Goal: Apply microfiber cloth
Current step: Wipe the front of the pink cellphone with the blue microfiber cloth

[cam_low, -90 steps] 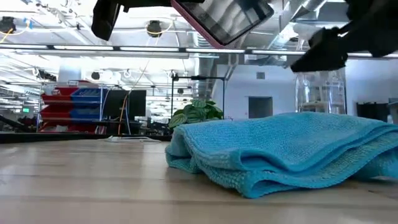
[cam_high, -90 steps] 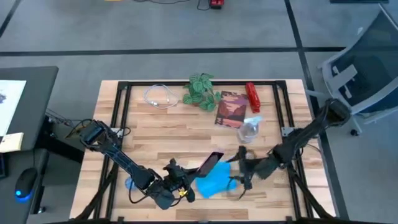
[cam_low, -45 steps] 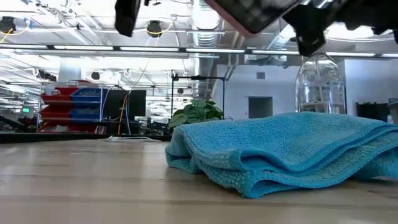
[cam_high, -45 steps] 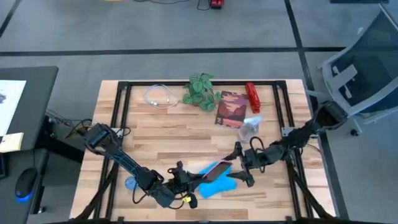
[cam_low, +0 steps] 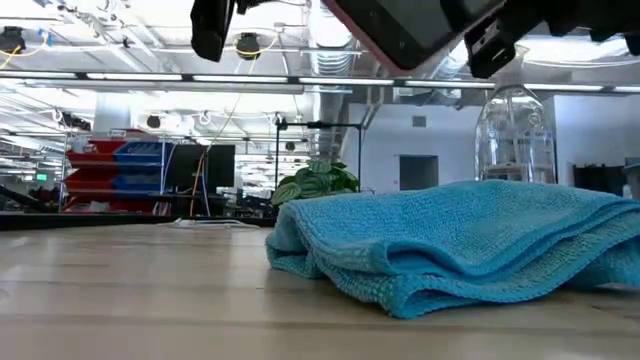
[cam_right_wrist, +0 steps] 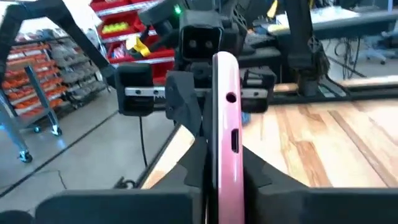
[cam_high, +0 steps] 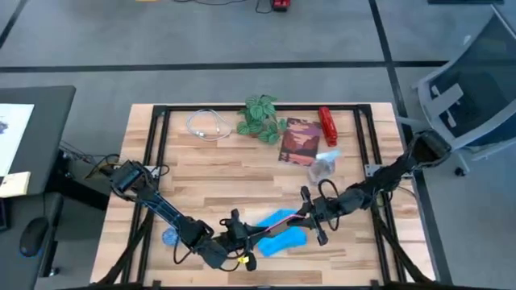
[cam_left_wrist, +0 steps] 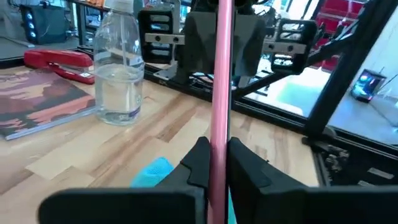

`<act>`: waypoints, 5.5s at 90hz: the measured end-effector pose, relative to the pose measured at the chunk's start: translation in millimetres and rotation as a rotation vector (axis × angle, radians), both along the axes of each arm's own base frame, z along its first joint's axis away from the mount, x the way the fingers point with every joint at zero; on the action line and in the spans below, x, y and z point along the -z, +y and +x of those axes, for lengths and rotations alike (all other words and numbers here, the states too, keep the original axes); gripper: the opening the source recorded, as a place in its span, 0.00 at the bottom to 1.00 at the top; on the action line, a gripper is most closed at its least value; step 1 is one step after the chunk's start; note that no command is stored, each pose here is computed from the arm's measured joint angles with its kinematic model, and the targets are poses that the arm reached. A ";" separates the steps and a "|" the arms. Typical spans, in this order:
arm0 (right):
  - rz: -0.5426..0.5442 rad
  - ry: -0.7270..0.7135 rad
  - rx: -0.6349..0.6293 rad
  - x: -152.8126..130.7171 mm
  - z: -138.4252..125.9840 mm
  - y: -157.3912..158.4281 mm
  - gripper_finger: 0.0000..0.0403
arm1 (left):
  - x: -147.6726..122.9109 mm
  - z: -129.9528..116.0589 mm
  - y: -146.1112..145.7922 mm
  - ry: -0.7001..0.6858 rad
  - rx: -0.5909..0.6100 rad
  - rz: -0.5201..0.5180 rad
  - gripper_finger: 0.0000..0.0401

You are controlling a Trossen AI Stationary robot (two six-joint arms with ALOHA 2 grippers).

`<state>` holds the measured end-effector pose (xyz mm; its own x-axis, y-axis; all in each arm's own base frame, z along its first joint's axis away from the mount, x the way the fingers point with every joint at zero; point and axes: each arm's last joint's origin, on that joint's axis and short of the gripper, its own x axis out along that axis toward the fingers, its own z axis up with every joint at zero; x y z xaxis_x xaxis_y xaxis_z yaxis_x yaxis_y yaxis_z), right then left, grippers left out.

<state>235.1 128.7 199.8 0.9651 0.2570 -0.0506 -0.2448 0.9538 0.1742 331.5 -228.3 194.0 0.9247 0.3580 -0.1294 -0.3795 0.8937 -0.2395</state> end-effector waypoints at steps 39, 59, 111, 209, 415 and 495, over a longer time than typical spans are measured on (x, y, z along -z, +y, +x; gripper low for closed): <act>-0.325 0.501 -0.026 -30.0 28.4 6.0 0.04 | -1.4 13.1 17.3 0.016 0.018 0.024 0.30; -0.334 0.616 -0.127 -8.1 54.3 15.1 0.04 | 2.1 24.3 31.2 0.065 0.128 0.011 0.33; -0.351 0.610 -0.134 -34.5 33.7 10.4 0.04 | 12.1 3.3 7.5 0.150 0.114 0.061 0.33; -0.351 0.523 -0.210 -66.8 -5.7 29.5 0.04 | 59.4 81.9 -5.9 0.551 0.003 0.336 0.33; -0.371 0.763 -0.220 18.6 -46.4 25.8 0.32 | 4.1 69.0 -7.4 0.262 -0.099 -0.060 0.02; -0.419 0.635 0.095 97.9 -23.5 42.9 0.44 | 30.4 41.2 8.9 0.290 -0.287 -0.210 0.03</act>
<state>211.5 171.6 101.9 0.7352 0.0111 -0.6777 -0.1318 0.9831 -0.1269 372.8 -219.4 163.6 0.7071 0.5324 -0.4654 -0.6824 0.6864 -0.2515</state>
